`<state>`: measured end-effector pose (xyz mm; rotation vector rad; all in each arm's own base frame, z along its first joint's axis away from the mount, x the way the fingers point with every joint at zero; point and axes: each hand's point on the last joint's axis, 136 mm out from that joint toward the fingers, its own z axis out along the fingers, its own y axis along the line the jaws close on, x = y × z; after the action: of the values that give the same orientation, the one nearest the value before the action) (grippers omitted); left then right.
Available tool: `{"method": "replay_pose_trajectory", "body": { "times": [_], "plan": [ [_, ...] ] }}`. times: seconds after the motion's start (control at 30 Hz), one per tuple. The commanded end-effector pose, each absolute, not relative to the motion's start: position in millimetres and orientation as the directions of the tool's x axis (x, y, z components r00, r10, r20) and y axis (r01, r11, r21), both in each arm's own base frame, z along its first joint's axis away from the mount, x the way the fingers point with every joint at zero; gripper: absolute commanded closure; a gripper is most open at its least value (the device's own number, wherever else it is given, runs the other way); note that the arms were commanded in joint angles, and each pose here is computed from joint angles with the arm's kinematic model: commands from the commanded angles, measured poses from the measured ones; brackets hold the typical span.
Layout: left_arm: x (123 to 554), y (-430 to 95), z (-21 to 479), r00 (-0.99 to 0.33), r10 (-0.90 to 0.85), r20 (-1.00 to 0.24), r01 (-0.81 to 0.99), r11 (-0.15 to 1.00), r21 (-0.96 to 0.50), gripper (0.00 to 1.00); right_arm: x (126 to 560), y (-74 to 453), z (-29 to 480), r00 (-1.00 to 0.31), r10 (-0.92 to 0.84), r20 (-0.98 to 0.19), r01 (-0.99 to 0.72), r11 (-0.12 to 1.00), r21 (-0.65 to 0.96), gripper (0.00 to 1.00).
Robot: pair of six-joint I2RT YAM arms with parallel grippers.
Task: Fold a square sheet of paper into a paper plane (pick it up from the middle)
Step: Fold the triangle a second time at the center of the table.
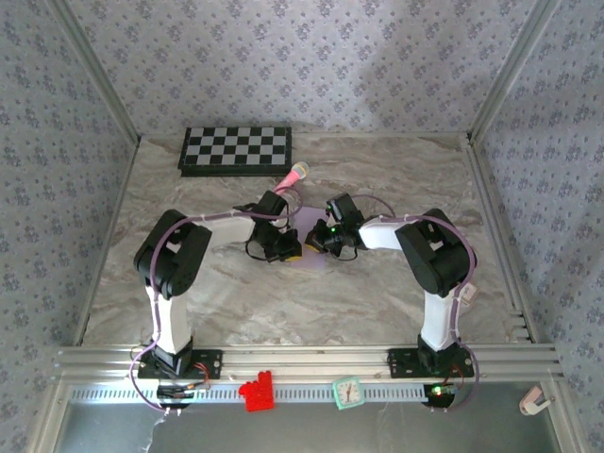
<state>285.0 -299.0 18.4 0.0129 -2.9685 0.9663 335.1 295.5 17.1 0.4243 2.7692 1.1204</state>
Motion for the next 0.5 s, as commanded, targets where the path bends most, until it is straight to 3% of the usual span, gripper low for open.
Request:
{"method": "replay_pose_trajectory", "body": {
  "times": [0.0,0.47],
  "plan": [
    [253.7,-267.3,-6.1,-0.994,0.021,0.111,-0.036,0.873,-0.487,0.93,280.5,234.6,-57.0,-0.920,0.364,0.147,0.392,0.828,0.402,0.95],
    [230.3,-230.9,9.7,-0.985,0.133,0.112,0.074,0.904,-0.421,0.97,279.1,232.1,-58.4,-0.924,0.352,0.150,0.383,0.835,0.395,0.95]
  ]
}}
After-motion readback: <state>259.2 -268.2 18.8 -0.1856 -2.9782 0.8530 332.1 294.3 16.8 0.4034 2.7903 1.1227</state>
